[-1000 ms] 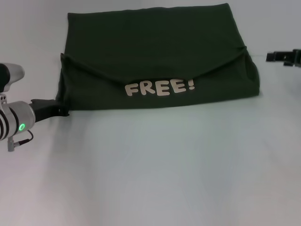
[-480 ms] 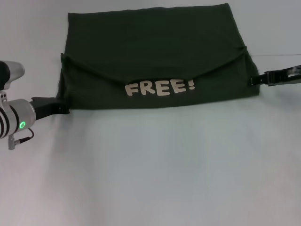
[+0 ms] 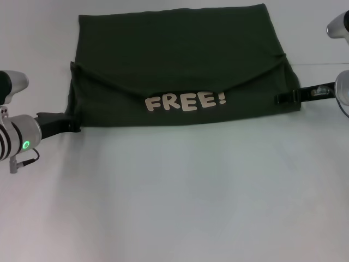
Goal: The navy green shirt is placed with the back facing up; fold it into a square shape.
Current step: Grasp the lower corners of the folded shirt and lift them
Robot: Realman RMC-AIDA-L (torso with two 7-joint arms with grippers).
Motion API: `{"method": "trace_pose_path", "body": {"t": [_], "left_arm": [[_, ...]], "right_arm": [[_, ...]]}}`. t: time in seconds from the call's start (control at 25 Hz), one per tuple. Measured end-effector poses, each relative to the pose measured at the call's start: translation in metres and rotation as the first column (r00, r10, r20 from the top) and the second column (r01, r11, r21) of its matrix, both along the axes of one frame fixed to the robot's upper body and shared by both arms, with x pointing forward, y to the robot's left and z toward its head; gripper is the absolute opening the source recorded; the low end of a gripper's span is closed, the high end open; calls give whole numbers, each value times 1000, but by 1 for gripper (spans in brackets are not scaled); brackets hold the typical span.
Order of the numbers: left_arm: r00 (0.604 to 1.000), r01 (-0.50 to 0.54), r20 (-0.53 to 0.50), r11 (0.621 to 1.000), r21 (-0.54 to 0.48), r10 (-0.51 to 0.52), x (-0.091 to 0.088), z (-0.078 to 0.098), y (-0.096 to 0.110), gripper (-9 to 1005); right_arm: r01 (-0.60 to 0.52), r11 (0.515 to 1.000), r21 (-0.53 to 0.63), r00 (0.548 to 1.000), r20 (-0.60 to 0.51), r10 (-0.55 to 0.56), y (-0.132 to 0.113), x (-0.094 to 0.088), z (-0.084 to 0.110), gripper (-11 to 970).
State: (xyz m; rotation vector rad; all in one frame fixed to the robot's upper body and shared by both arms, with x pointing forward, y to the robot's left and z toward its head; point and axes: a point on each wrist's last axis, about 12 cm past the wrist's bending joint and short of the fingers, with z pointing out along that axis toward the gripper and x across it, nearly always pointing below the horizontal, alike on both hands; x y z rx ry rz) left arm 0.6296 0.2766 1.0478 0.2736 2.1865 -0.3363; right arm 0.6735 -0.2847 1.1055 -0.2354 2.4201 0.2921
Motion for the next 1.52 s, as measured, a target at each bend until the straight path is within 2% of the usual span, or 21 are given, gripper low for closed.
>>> {"method": "trace_pose_path", "body": {"t": [0.44,1.2,1.4,1.52], "left_arm": [[1000,1,2,1000,0,-1,1,1,-1,50],[1000,7,4,1000,-2,-7,2,2,-2,51],[1000,7,4,1000,-2,-7,2,2,-2,50],[1000,7,4,1000,-2,-7,2,2,-2,50]], "right_arm": [[13,999,-35,1000,20,-12,8,-3,-15,749],[17,999,-51,999,34,-16,18,-5,-24,747],[18,998,-52,999,30,-17,18,-6,-26,687],[21,998,-52,999,27,-20,16,-7,-27,537]]}}
